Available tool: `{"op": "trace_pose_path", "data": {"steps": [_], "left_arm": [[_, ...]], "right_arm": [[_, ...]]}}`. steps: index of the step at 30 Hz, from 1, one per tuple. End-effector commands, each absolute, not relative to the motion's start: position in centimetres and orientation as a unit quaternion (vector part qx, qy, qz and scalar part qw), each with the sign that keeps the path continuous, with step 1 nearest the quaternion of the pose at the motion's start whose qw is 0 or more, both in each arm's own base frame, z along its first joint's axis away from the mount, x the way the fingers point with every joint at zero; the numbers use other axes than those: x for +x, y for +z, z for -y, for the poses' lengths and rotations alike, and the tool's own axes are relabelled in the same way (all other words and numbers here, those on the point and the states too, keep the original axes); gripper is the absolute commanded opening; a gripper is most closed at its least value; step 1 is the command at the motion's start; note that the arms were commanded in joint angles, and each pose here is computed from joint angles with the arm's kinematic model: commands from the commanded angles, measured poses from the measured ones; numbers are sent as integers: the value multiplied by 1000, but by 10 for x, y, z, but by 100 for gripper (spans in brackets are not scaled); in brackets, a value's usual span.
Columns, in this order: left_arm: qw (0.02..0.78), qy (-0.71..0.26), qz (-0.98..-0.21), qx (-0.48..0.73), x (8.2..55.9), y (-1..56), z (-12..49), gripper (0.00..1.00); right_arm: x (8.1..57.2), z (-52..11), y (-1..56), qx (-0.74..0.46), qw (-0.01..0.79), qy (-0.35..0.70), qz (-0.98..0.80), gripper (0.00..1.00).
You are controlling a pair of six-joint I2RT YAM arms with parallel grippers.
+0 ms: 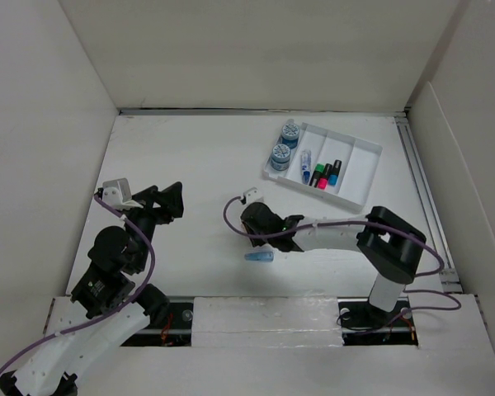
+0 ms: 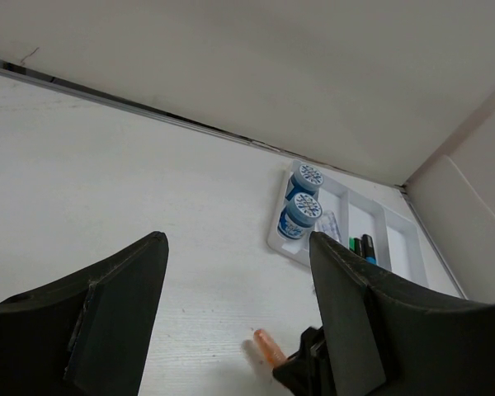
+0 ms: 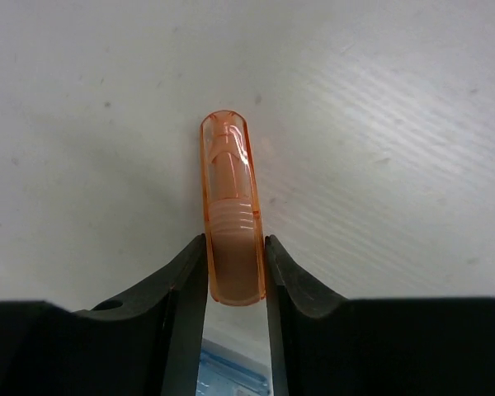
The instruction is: Organize the desk
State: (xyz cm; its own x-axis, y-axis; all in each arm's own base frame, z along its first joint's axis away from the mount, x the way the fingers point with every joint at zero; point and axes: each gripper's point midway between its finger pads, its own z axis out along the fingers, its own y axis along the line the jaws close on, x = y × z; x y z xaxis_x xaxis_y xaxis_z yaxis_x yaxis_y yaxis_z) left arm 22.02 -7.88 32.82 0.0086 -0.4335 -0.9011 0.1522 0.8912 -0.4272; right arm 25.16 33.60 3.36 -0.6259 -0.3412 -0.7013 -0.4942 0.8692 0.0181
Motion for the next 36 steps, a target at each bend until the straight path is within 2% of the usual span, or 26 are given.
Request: {"op": "trace_pose_path", "data": {"steps": [1,5,6,9,13,16,19,20,22,23,24,27,28,30,31,32,33,35,36], "left_arm": [[712,-216,-659,-109,220,337,78,66],[710,-218,-661,-106,219,336,79,66],[711,-219,-660,-106,219,337,79,66],[713,-221,-657,-107,218,338,79,66],[712,-226,-656,-104,217,339,79,66],[712,-225,-657,-103,217,338,80,66],[713,-226,-655,-105,216,339,79,66],[714,-226,-655,-106,216,340,78,66],[714,-224,-655,-107,217,339,78,66],[713,-225,-655,-106,216,339,78,66],[713,-225,-656,-105,217,339,79,66],[715,-224,-654,-107,217,340,78,66],[714,-224,-655,-106,217,339,78,66],[712,-226,-657,-104,217,339,79,67],[713,-225,-656,-105,217,339,79,67],[714,-223,-656,-107,217,339,78,67],[714,-222,-655,-109,217,339,77,67],[713,-222,-656,-107,217,338,78,67],[712,-222,-657,-106,217,338,78,67]], "right_arm": [[299,-314,98,-127,445,131,-877,7],[353,-239,132,45,488,152,-858,8],[374,-201,136,102,498,143,-849,8],[388,-148,138,195,507,162,-824,8],[404,-68,132,307,529,115,-783,8],[408,-43,123,349,518,97,-775,8],[413,-20,120,372,513,83,-770,33],[412,-15,120,377,508,76,-770,46],[409,-6,126,383,518,66,-761,59],[409,-6,130,382,523,67,-759,71],[408,-2,132,383,527,66,-756,75],[403,-4,139,376,532,73,-755,81],[402,-5,143,373,535,80,-754,81],[397,-24,140,344,530,99,-769,62],[391,-45,137,314,523,113,-784,50],[383,-56,132,297,514,117,-796,20],[377,-68,129,281,507,123,-806,11],[357,-100,118,231,483,131,-834,3],[331,-123,95,191,441,123,-868,10]]}}
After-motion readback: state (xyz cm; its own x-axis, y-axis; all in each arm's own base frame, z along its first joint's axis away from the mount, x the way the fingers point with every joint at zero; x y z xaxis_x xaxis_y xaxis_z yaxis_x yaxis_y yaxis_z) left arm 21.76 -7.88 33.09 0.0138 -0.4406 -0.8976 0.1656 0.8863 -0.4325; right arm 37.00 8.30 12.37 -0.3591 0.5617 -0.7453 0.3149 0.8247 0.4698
